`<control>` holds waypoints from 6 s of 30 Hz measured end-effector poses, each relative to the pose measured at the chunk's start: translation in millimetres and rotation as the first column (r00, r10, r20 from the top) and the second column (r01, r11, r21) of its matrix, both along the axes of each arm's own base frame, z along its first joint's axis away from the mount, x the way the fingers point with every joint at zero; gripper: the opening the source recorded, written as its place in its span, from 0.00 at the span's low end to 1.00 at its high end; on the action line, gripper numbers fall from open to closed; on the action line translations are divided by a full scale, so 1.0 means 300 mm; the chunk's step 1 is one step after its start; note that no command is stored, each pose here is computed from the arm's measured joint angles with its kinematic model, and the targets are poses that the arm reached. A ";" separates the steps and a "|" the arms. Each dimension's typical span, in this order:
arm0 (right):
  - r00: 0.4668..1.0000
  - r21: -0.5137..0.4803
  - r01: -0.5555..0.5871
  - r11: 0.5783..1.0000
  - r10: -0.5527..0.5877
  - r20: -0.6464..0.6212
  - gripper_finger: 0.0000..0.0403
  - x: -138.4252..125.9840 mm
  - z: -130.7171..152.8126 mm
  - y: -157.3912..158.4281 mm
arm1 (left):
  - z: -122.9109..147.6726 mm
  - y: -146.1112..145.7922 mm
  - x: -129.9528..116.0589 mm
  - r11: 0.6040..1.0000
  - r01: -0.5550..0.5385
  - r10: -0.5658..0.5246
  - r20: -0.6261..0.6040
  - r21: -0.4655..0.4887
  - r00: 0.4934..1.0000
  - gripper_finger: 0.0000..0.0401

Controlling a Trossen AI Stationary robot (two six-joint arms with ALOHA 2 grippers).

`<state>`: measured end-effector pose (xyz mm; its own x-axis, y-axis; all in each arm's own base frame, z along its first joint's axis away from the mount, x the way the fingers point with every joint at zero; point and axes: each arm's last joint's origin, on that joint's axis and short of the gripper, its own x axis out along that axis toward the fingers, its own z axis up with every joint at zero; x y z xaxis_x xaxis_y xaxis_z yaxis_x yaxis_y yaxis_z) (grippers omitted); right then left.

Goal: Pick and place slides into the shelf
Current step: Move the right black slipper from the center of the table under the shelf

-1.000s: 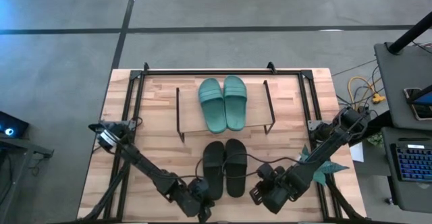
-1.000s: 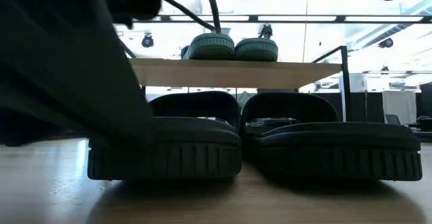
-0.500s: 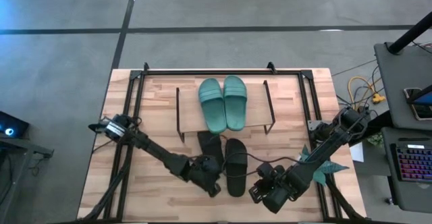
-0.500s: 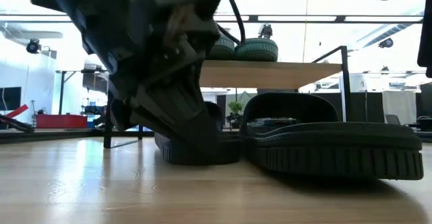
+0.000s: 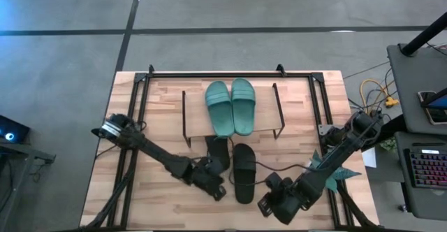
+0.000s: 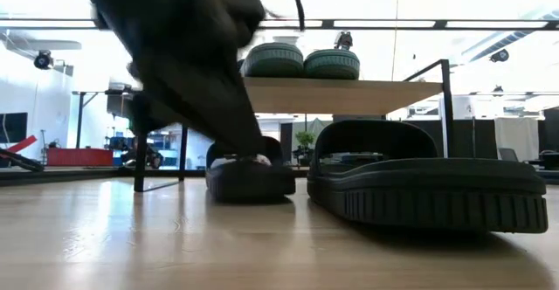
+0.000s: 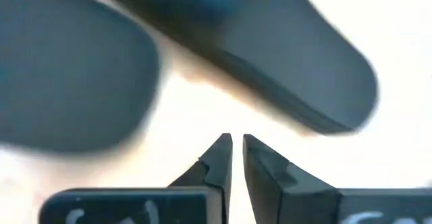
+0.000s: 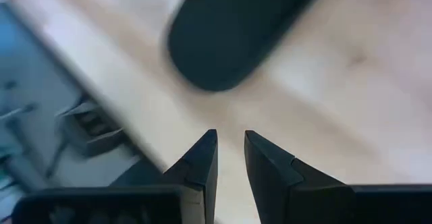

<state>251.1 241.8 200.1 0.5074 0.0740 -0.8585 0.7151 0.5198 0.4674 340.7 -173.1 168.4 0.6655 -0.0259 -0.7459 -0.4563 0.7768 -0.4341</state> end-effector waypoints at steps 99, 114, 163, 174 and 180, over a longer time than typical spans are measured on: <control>0.999 -0.354 -0.047 0.934 0.039 -0.030 0.02 0.107 -0.059 -0.129 | -0.050 0.092 -0.022 0.947 -0.295 0.307 -0.095 0.123 0.947 0.05; 1.000 -0.335 -0.009 0.942 0.007 -0.007 0.02 0.109 -0.058 -0.126 | -0.050 0.102 -0.043 0.937 -0.312 0.334 -0.142 0.156 0.932 0.05; 0.996 -0.336 -0.080 0.939 0.084 -0.001 0.02 0.270 -0.175 -0.321 | -0.041 0.084 -0.033 0.970 -0.201 0.220 -0.141 0.136 0.965 0.05; 0.998 -0.307 -0.063 0.950 0.065 -0.006 0.02 0.246 -0.215 -0.329 | -0.040 0.079 -0.032 0.982 -0.136 0.157 -0.163 0.132 0.974 0.05; 0.998 -0.302 -0.063 0.951 0.068 0.005 0.02 0.253 -0.213 -0.333 | -0.040 0.079 -0.032 0.982 -0.133 0.154 -0.164 0.131 0.974 0.05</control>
<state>326.8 142.0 136.3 0.5233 -0.1533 -0.8383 0.6686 0.6837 0.2923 331.0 -149.3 156.5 0.5168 0.1556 -0.8418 -0.6267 0.7387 -0.2483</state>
